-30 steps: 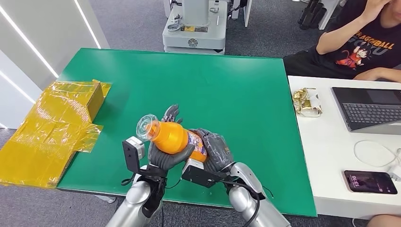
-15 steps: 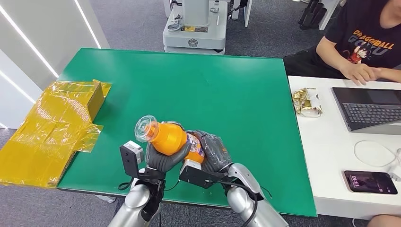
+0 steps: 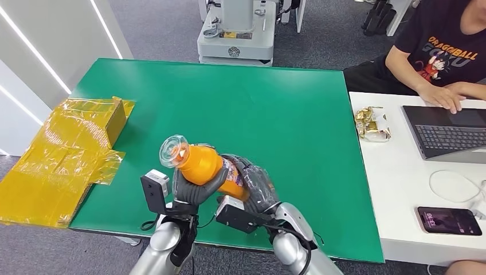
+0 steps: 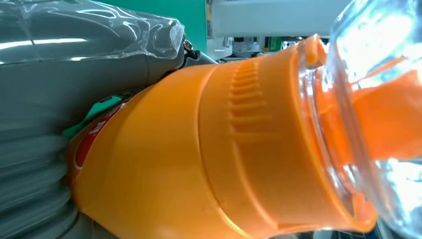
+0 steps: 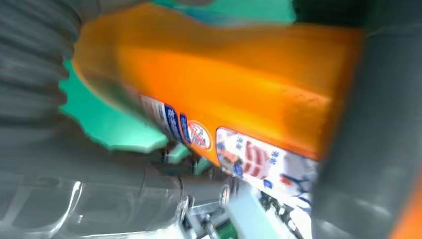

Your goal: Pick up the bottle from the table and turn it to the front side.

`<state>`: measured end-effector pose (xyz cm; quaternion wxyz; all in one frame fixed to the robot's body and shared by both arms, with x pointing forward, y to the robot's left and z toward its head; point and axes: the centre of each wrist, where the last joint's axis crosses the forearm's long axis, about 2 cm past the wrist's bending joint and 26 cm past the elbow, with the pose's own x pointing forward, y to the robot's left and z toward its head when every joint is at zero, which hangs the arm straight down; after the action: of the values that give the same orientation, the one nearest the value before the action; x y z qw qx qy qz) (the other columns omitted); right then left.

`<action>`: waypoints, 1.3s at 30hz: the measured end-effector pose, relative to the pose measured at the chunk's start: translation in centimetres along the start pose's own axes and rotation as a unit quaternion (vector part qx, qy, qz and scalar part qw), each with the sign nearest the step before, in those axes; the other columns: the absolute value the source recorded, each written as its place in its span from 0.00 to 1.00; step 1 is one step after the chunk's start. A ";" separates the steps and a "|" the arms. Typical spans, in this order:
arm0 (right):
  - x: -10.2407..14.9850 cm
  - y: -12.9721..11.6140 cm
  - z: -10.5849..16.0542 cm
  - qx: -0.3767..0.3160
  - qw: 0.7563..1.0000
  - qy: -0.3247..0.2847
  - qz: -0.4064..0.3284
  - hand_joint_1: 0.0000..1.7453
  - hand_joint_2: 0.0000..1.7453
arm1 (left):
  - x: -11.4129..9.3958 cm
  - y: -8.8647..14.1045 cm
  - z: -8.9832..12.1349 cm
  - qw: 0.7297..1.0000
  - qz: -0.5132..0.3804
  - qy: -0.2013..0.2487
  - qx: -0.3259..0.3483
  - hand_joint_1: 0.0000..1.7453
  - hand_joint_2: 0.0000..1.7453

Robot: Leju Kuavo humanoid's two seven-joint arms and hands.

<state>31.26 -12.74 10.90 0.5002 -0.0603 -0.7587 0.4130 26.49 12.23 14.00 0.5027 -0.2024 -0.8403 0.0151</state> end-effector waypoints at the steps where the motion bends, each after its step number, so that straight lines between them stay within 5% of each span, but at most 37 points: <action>1: 0.2 0.1 0.1 -0.010 1.000 -0.005 -0.006 0.00 1.00 | 0.0 0.0 0.0 1.000 -0.001 -0.001 0.002 1.00 1.00; 12: 2.8 -0.1 0.9 -0.156 0.976 -0.085 -0.125 0.00 1.00 | 0.5 1.5 -0.1 0.998 -0.054 -0.020 0.034 1.00 1.00; 26: 5.9 0.6 2.4 -0.207 0.947 -0.144 -0.197 0.00 1.00 | 0.8 4.8 0.6 0.985 -0.172 -0.019 0.023 1.00 1.00; 32: 6.1 1.0 2.7 -0.208 0.946 -0.139 -0.208 0.00 1.00 | 1.9 7.5 0.2 0.945 -0.317 -0.067 0.039 1.00 1.00; 39: 6.2 0.9 2.9 -0.205 0.943 -0.143 -0.219 0.00 1.00 | 3.6 12.0 -0.5 0.858 -0.505 -0.091 0.002 1.00 1.00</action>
<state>25.56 -10.63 14.21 0.4413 0.0661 -0.8851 0.1324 29.32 24.43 14.56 0.3632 0.2526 -0.8692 -0.2210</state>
